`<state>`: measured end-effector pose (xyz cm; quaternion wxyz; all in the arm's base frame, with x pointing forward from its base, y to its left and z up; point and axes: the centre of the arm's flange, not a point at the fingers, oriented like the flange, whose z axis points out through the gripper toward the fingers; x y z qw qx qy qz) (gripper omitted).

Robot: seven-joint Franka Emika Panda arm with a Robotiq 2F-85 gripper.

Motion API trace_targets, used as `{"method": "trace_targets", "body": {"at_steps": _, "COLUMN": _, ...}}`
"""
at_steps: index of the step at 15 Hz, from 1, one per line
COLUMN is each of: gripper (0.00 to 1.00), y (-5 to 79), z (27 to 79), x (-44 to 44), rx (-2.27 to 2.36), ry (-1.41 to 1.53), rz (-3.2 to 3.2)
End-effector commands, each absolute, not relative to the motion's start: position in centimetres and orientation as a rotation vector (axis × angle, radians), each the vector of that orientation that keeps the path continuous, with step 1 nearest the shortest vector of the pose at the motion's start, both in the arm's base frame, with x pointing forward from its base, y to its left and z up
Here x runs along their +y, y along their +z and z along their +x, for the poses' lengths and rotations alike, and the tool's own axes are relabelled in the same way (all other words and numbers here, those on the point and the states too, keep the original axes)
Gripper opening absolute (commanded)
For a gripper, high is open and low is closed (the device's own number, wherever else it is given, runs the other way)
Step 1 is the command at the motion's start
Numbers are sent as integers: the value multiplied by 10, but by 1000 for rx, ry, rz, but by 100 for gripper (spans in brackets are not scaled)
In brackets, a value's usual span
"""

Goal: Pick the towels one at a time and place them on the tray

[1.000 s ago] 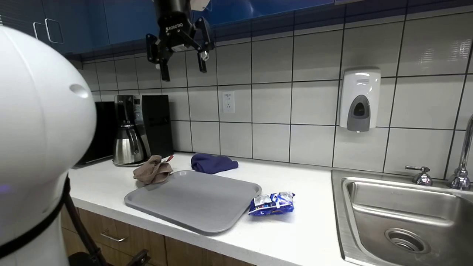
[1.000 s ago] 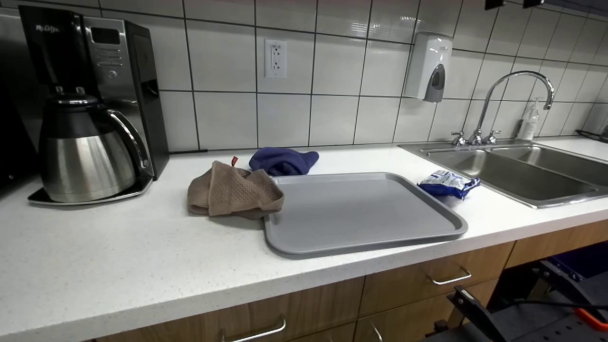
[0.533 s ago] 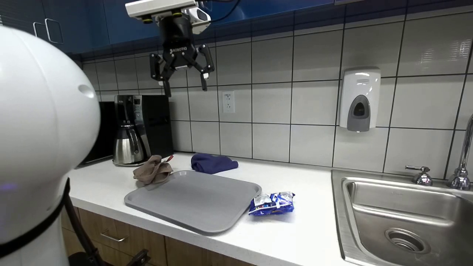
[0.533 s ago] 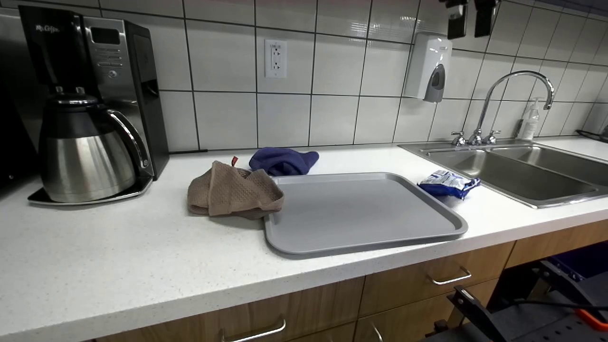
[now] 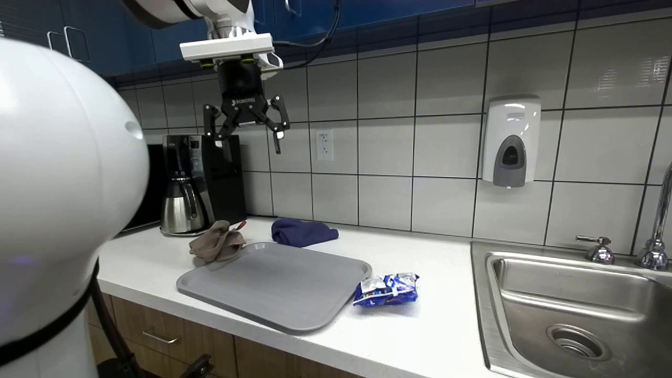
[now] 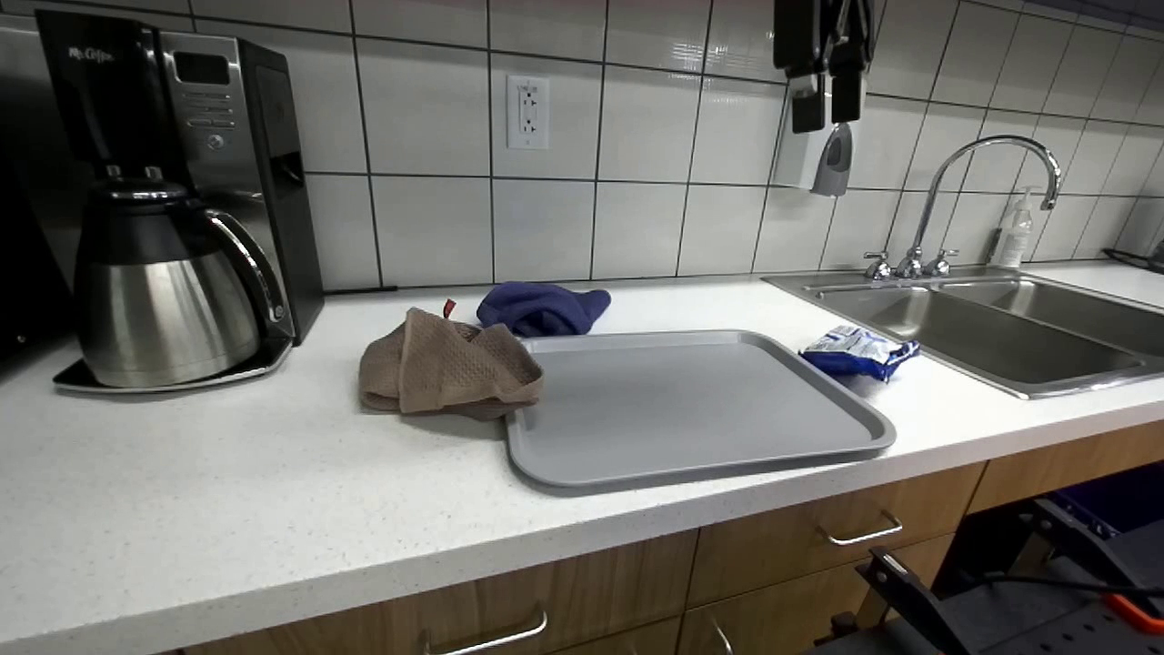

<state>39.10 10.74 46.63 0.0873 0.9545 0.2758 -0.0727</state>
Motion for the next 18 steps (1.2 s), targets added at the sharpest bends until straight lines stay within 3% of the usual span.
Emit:
{"method": "trace_targets", "body": {"at_steps": 1, "gripper": 100, "y": 449, "z": 403, "x": 132, "rx": 950, "ry": -234, "rz": 2791}}
{"method": "trace_targets", "body": {"at_steps": 18, "gripper": 100, "y": 361, "z": 450, "x": 205, "rx": 1437, "ry": -208, "rz": 2619}}
